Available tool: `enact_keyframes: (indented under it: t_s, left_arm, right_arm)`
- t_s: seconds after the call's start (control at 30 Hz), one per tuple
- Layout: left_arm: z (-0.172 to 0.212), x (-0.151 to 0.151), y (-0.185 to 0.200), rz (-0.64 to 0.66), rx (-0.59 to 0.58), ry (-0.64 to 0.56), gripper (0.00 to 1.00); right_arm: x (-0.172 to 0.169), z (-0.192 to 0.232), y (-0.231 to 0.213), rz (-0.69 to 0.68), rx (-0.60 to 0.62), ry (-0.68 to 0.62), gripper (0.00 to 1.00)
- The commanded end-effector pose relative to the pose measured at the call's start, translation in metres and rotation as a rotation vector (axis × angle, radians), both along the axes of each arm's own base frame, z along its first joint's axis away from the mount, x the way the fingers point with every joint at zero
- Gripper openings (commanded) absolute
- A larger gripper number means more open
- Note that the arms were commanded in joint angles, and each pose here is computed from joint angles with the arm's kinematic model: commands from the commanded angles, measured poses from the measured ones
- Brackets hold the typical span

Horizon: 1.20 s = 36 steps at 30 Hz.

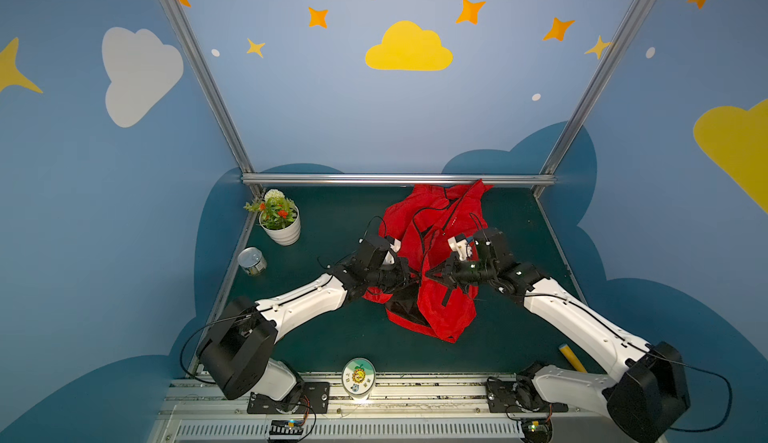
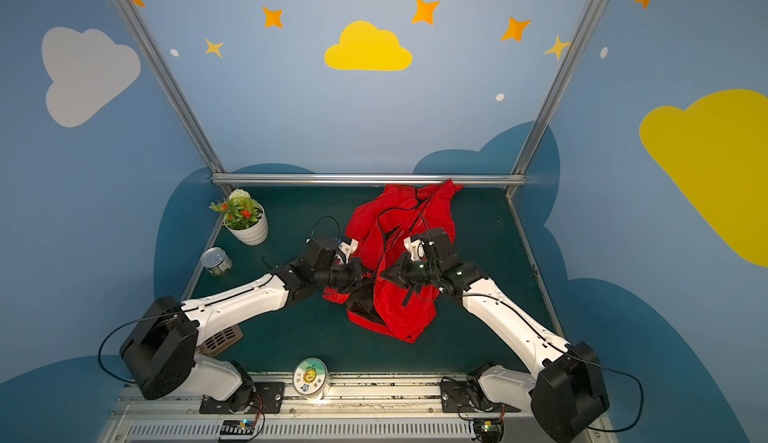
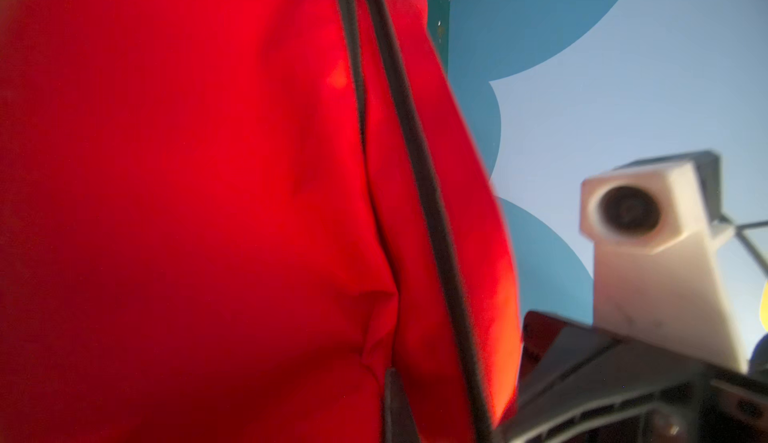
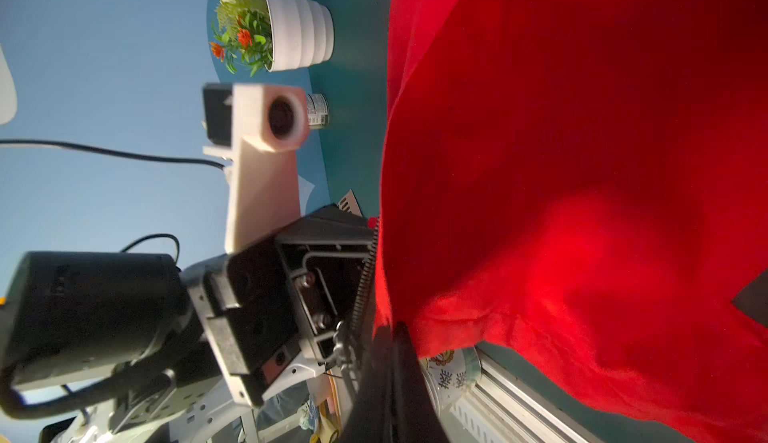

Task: Zip up the jacket

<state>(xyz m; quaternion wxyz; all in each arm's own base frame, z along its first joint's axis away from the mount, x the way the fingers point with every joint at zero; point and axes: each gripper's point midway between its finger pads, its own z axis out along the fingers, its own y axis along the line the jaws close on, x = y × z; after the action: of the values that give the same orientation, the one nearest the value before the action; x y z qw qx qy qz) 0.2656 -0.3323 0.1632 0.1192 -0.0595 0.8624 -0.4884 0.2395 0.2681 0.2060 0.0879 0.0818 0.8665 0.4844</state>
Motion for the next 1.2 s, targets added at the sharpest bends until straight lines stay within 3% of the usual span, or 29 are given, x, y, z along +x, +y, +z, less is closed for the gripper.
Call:
enact_keyframes:
  t_s: [0.0, 0.63, 0.8, 1.17]
  left_arm:
    - [0.010, -0.009, 0.000, 0.000, -0.036, -0.013, 0.03]
    - [0.022, -0.010, 0.003, 0.020, -0.059, -0.041, 0.03]
    - [0.027, -0.009, 0.004, 0.024, -0.067, -0.050, 0.03]
    - [0.027, -0.009, 0.004, 0.028, -0.068, -0.050, 0.03]
  right_arm:
    - [0.010, 0.016, 0.010, 0.018, 0.069, -0.054, 0.00]
    - [-0.010, -0.026, 0.013, 0.029, 0.012, 0.060, 0.00]
    - [-0.012, -0.029, 0.016, 0.039, 0.007, 0.073, 0.15]
    - [-0.012, -0.036, 0.022, 0.036, 0.023, 0.097, 0.28]
